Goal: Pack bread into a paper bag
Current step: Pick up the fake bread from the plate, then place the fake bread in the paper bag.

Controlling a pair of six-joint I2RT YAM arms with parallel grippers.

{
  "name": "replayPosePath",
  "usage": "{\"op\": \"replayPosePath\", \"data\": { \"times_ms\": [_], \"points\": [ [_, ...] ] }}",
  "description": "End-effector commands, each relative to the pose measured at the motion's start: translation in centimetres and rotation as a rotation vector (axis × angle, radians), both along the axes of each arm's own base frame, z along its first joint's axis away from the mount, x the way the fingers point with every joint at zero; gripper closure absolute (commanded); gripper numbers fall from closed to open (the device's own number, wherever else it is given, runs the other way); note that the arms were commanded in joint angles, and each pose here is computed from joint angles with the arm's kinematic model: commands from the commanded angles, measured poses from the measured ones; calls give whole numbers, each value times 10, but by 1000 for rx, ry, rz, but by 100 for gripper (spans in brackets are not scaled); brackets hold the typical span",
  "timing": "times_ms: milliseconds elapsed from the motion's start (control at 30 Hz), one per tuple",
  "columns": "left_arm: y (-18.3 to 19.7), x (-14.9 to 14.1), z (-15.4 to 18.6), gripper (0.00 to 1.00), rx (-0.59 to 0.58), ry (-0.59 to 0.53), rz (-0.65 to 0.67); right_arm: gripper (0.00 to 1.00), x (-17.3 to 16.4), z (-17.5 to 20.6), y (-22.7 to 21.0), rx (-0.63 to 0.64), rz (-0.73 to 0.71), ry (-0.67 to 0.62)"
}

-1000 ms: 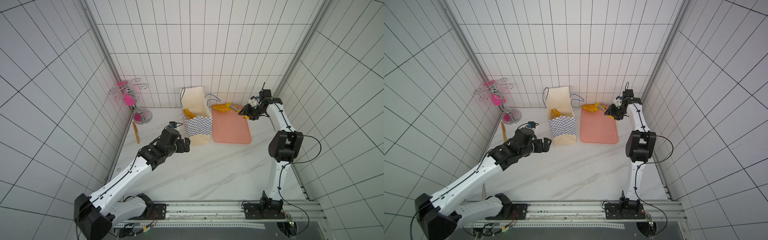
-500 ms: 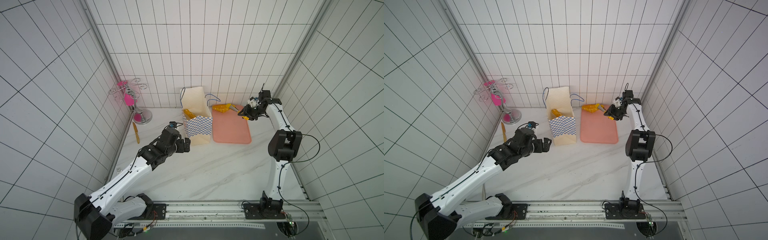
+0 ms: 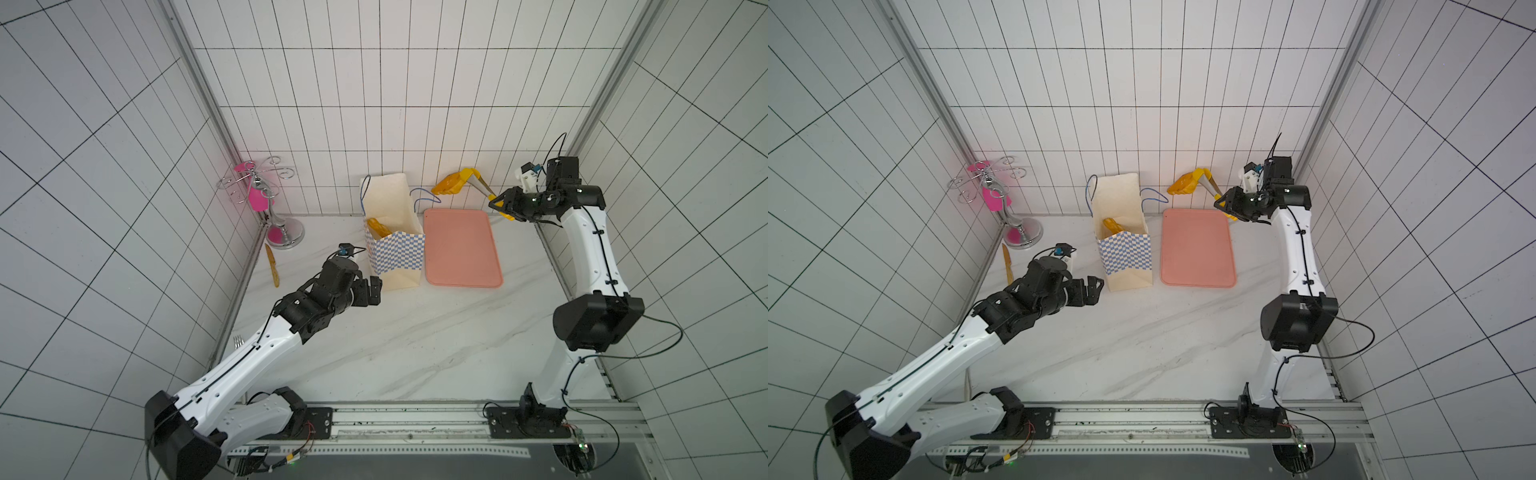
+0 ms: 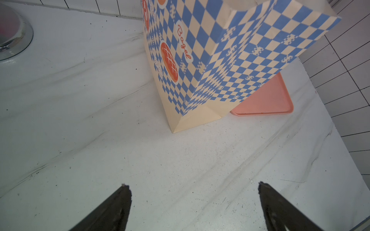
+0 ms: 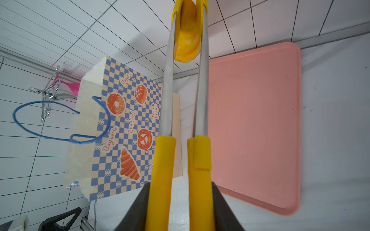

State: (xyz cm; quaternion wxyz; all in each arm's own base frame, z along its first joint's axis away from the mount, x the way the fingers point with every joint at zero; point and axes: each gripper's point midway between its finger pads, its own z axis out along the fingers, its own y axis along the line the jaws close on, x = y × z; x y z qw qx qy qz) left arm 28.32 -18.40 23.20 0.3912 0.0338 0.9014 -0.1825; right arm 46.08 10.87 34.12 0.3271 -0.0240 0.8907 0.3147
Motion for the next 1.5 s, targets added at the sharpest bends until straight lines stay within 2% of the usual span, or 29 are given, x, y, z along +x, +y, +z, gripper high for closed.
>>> {"op": "replayPosePath", "data": {
  "times_ms": [0, 500, 700, 867, 1100, 1467],
  "points": [
    [-3, 0, 11, 1, -29, -31, -1, 90, -13, 24, 9, 19, 58, -65],
    [-3, -3, 11, 1, -28, -36, 0, 91, -82, 131, 40, 122, 195, -323],
    [-3, -4, 11, 1, -30, -35, 0, 90, -107, 157, 55, 169, 263, -380],
    [-5, -5, 12, 1, -35, -35, -5, 89, -121, 153, 70, 183, 327, -364],
    [-5, -5, 13, 1, -37, -38, -2, 89, -140, 124, 100, 161, 421, -297],
    [-8, -5, 10, 1, -37, -31, -9, 90, -149, 68, 112, 111, 428, -194]
  ]
}}
